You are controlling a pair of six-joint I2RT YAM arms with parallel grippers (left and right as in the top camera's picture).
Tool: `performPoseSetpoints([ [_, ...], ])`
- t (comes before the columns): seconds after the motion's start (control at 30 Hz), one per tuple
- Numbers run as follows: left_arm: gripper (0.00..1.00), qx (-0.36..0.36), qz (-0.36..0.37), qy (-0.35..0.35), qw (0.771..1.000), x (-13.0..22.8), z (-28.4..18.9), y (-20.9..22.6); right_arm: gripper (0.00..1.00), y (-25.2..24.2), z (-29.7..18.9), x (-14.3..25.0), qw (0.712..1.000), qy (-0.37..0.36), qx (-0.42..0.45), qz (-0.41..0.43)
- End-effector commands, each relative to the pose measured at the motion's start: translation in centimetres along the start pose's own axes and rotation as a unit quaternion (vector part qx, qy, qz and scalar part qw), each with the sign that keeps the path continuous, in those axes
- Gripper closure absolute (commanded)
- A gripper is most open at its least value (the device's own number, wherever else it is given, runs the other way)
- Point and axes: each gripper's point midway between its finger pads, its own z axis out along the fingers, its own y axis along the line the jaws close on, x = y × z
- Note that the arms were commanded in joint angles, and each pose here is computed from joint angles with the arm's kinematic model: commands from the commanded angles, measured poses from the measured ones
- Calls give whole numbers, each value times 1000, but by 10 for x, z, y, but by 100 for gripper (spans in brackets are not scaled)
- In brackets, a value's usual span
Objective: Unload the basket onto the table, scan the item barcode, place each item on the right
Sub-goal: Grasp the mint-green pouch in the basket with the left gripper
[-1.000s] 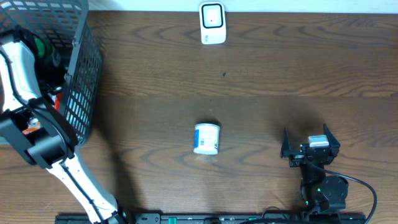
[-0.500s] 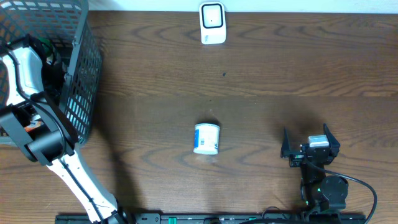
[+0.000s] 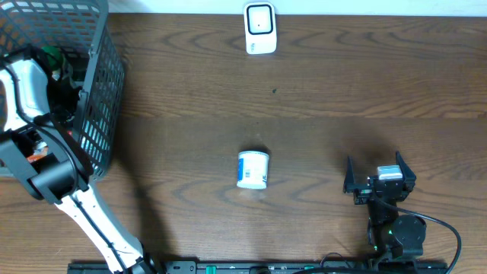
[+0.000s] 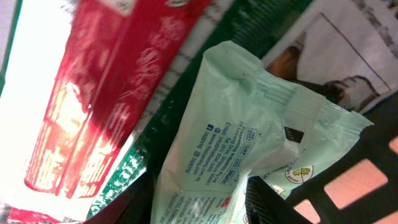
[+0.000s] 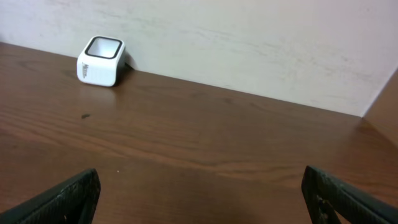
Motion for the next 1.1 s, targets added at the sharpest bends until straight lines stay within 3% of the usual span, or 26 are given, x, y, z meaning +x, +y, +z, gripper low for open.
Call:
performPoseSetpoints([
  [0.0,57,-10,-69,-17,997,-10,-3,22,1,-3,0,1,1000,3,7,-5],
  [0.07,52,-10,-72,-19,997,-11,-4,25,1,-3,0,1,1000,3,7,-5],
  [0.5,47,-8,-72,-34,997,-18,-4,27,1,-3,0,1,1000,3,7,-5],
  [1.0,47,-10,-72,-17,997,-10,7,28,1,-3,0,1,1000,3,7,-5],
  [1.07,41,-11,-72,-12,997,-8,11,29,1,-3,0,2,1000,3,7,-5],
])
